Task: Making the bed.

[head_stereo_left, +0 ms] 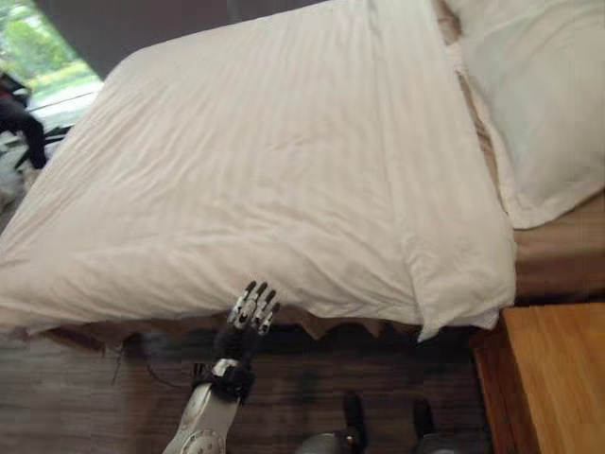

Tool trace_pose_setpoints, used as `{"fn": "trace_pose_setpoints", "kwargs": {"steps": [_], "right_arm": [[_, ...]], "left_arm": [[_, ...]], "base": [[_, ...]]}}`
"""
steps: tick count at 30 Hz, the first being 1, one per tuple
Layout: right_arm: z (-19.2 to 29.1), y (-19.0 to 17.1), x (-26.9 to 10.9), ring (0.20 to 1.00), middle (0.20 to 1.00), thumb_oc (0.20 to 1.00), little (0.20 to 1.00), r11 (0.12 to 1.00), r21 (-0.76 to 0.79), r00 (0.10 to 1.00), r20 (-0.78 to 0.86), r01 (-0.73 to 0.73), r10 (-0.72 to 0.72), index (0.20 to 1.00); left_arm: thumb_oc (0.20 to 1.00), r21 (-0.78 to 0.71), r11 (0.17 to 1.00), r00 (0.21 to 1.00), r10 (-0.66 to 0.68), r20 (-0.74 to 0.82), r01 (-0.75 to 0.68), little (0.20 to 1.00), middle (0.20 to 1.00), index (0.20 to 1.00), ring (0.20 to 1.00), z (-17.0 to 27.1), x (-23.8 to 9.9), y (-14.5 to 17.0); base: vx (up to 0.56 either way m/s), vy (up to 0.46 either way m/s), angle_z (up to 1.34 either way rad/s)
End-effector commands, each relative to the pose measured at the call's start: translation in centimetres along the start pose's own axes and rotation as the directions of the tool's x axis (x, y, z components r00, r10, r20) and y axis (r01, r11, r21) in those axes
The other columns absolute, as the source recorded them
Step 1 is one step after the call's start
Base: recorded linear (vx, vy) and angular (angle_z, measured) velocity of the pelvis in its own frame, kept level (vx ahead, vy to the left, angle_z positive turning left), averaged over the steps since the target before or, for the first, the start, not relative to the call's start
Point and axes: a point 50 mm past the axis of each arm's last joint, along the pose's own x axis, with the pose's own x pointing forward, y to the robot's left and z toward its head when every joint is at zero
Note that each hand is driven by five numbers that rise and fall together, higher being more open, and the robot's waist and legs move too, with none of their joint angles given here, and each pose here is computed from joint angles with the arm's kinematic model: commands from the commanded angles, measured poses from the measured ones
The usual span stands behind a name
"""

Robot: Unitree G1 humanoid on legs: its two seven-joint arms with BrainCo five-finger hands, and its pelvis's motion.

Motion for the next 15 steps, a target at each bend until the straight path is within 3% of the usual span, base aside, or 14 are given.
{"fn": "trace_pose_setpoints", "kwargs": {"steps": [1,3,4,6,7,8,10,11,13,15], "right_arm": [[7.2,4.9,-1.0,0.200,0.200,0.200,0.200,0.991,-0.004,0.954,0.270,-0.131,0.127,0.200],[12.3,7.4,-3.5,0.200,0.200,0.200,0.200,0.957,0.072,0.827,0.525,-0.280,0.202,0.200],[13.1,9.2,-5.1,0.200,0.200,0.200,0.200,0.931,-0.002,0.748,0.595,-0.366,0.295,0.200],[15.9,12.5,-11.0,0.200,0.200,0.200,0.200,0.831,-0.261,0.456,0.736,-0.490,0.500,0.200],[16.7,13.2,-13.6,0.627,0.627,0.627,0.627,0.797,-0.360,0.333,0.766,-0.485,0.549,0.627],[17.6,14.2,-16.6,1.000,1.000,1.000,1.000,0.756,-0.446,0.191,0.788,-0.480,0.586,1.000],[18.3,15.3,-19.8,1.000,1.000,1.000,1.000,0.732,-0.523,0.030,0.805,-0.437,0.593,1.000],[17.6,16.8,-22.7,1.000,1.000,1.000,1.000,0.673,-0.617,-0.111,0.765,-0.407,0.634,1.000],[17.0,17.4,-22.7,1.000,1.000,1.000,1.000,0.650,-0.642,-0.112,0.741,-0.407,0.662,1.000],[14.9,18.8,-22.8,1.000,1.000,1.000,1.000,0.573,-0.719,-0.126,0.660,-0.393,0.741,1.000]], "left_arm": [[1.000,0.023,0.999,0.984,-0.047,0.171,0.044,1.000,1.000,1.000,1.000,2.5,1.0,-0.9],[1.000,0.048,0.999,0.978,-0.009,0.210,-0.001,1.000,1.000,1.000,1.000,3.2,0.8,-0.5],[1.000,0.059,0.998,0.977,0.002,0.215,-0.015,1.000,1.000,1.000,1.000,3.2,0.7,-0.4],[1.000,0.098,0.995,0.977,0.009,0.214,-0.030,1.000,1.000,1.000,1.000,3.3,0.8,-0.3],[1.000,0.122,0.992,0.977,0.002,0.213,-0.029,1.000,1.000,1.000,1.000,3.3,0.9,-0.4],[1.000,0.141,0.990,0.979,0.001,0.206,-0.031,1.000,1.000,1.000,1.000,3.3,1.0,-0.4],[1.000,0.175,0.984,0.981,-0.014,0.194,-0.021,1.000,1.000,1.000,1.000,3.1,1.4,-0.7],[1.000,0.184,0.983,0.984,-0.022,0.178,-0.012,1.000,1.000,1.000,1.000,2.6,1.8,-1.0],[1.000,0.189,0.982,0.987,-0.017,0.157,-0.013,1.000,1.000,1.000,1.000,2.1,1.8,-0.9],[1.000,0.205,0.979,0.994,-0.003,0.112,-0.020,1.000,1.000,1.000,1.000,1.2,1.9,-0.6]], "base": [[0.02,0.012,-0.21],[0.03,0.022,-0.21],[0.01,0.023,-0.21],[0.00,0.021,-0.25],[0.01,0.027,-0.18],[0.01,0.019,-0.12],[0.01,0.014,0.06],[-0.01,0.015,0.07],[0.00,0.000,0.00],[0.00,0.000,0.00]]}}
